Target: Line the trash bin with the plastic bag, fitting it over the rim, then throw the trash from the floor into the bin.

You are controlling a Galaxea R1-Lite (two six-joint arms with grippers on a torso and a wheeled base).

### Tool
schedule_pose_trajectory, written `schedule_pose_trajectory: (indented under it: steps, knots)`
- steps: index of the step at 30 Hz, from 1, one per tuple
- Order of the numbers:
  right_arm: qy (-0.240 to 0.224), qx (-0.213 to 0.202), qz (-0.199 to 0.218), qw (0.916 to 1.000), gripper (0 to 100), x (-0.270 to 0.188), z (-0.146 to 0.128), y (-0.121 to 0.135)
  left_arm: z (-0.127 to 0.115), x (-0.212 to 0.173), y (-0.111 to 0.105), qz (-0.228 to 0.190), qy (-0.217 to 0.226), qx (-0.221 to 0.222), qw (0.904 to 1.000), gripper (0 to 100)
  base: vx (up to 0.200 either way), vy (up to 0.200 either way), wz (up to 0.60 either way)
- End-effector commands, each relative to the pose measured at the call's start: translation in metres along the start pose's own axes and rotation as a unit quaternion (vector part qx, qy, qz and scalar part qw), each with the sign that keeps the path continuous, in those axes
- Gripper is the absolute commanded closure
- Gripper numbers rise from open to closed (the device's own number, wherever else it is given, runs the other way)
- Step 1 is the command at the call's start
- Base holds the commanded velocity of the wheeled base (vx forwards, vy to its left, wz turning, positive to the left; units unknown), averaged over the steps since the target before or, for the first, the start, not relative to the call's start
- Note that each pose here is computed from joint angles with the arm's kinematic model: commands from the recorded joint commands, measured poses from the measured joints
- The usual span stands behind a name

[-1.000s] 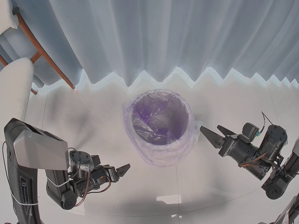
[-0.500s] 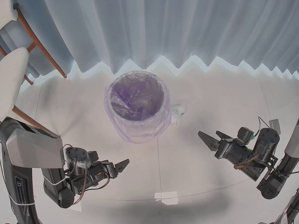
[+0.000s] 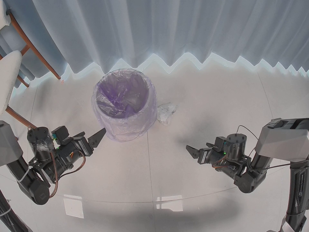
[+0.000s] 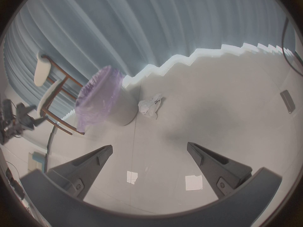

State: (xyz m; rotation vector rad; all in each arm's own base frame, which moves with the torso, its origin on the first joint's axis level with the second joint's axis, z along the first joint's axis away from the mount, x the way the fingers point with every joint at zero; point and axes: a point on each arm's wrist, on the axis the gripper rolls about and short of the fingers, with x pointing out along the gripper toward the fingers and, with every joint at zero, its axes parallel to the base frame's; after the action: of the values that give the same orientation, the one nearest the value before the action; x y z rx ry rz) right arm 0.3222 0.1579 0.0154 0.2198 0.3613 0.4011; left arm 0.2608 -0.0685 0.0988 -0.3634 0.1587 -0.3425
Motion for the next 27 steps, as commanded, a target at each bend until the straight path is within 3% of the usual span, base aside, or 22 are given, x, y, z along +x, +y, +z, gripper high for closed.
schedule_pose_trajectory:
  steps: [1, 9, 20, 27]
  knots:
    - [0.033, -0.026, -0.010, 0.9991, 0, 0.054, -0.007, -0.004, 0.037, -0.028, -0.014, -0.019, -0.066, 0.031, 0.9971, 0, 0.200, 0.000, 0.00]
    - [0.045, -0.050, -0.005, 0.9977, 0, 0.068, -0.024, -0.008, 0.045, -0.036, -0.029, -0.048, -0.084, 0.036, 0.9946, 0, 0.200, 0.000, 0.00]
    - [0.066, -0.002, 0.033, 0.9973, 0, 0.073, -0.035, 0.004, 0.049, -0.043, -0.038, -0.062, -0.087, 0.039, 0.9935, 0, 0.200, 0.000, 0.00]
    - [0.077, -0.002, 0.037, 0.9963, 0, 0.100, -0.062, 0.002, 0.054, -0.049, -0.040, -0.065, -0.096, 0.052, 0.9919, 0, 0.200, 0.000, 0.00]
